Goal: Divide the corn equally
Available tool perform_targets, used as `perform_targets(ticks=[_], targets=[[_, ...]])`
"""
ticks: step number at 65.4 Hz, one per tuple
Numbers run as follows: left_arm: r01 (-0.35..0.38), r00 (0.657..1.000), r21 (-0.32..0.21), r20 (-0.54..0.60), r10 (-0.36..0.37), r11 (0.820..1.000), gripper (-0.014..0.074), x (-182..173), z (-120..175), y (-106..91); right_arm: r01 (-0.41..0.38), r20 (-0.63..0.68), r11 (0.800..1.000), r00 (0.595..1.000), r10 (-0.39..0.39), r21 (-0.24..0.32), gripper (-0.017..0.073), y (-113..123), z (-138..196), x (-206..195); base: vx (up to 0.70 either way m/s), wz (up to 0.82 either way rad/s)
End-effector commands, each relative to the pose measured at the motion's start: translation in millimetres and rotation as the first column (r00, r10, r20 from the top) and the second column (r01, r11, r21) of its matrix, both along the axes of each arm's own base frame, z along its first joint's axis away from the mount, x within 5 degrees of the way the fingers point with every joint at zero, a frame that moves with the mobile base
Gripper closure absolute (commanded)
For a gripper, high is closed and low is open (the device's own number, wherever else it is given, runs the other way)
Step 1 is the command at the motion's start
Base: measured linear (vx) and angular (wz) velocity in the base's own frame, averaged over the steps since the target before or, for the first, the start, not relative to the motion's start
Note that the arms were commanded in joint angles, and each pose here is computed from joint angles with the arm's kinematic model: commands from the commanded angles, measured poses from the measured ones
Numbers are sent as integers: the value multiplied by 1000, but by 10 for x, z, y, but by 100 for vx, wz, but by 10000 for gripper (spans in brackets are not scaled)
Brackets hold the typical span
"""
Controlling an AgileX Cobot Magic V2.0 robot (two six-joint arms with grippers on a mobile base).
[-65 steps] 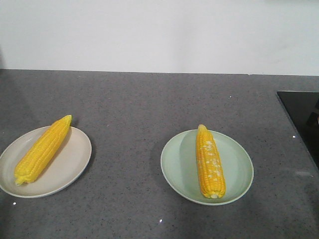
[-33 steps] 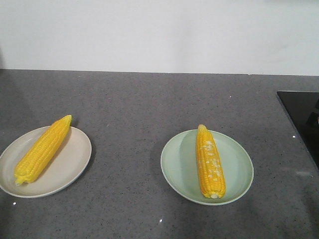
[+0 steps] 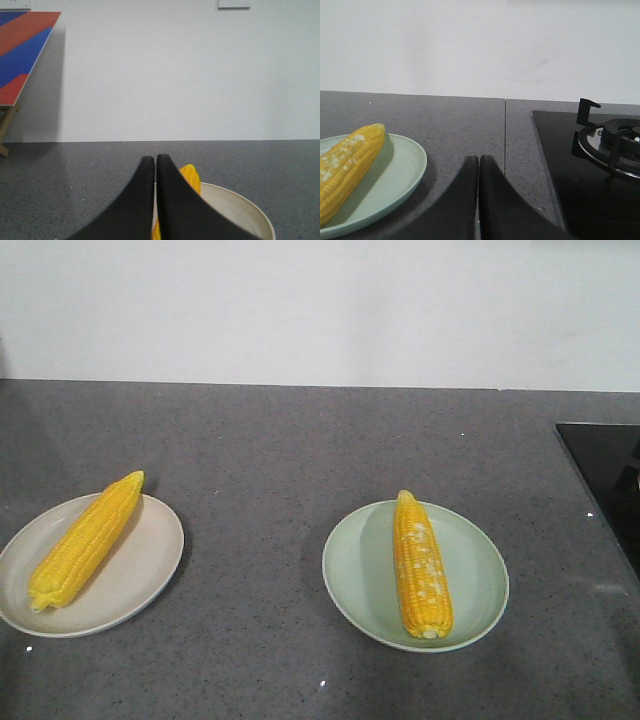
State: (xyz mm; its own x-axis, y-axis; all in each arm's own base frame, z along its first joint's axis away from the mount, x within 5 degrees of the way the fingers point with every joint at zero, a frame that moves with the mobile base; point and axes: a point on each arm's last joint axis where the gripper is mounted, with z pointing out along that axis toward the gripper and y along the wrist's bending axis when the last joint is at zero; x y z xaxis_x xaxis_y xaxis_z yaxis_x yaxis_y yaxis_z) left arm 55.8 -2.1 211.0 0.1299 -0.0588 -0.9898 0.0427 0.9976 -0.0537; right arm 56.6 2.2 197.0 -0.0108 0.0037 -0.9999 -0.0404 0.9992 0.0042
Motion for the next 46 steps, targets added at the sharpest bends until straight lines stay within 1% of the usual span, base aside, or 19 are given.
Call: perform_targets(ticks=[1, 23, 46], targets=[[7, 997, -11, 73, -6, 1000, 600, -18, 25, -3, -6, 85, 1000, 996, 6, 0, 559, 5, 48, 1, 0, 0], [7, 997, -11, 73, -6, 1000, 600, -18, 25, -3, -10, 114, 1000, 993, 9, 10, 559, 7, 75, -1, 0, 0], [7, 997, -11, 73, -6, 1000, 600, -18, 25, -3, -10, 112, 1000, 994, 8, 10, 559, 7, 73, -1, 0, 0]])
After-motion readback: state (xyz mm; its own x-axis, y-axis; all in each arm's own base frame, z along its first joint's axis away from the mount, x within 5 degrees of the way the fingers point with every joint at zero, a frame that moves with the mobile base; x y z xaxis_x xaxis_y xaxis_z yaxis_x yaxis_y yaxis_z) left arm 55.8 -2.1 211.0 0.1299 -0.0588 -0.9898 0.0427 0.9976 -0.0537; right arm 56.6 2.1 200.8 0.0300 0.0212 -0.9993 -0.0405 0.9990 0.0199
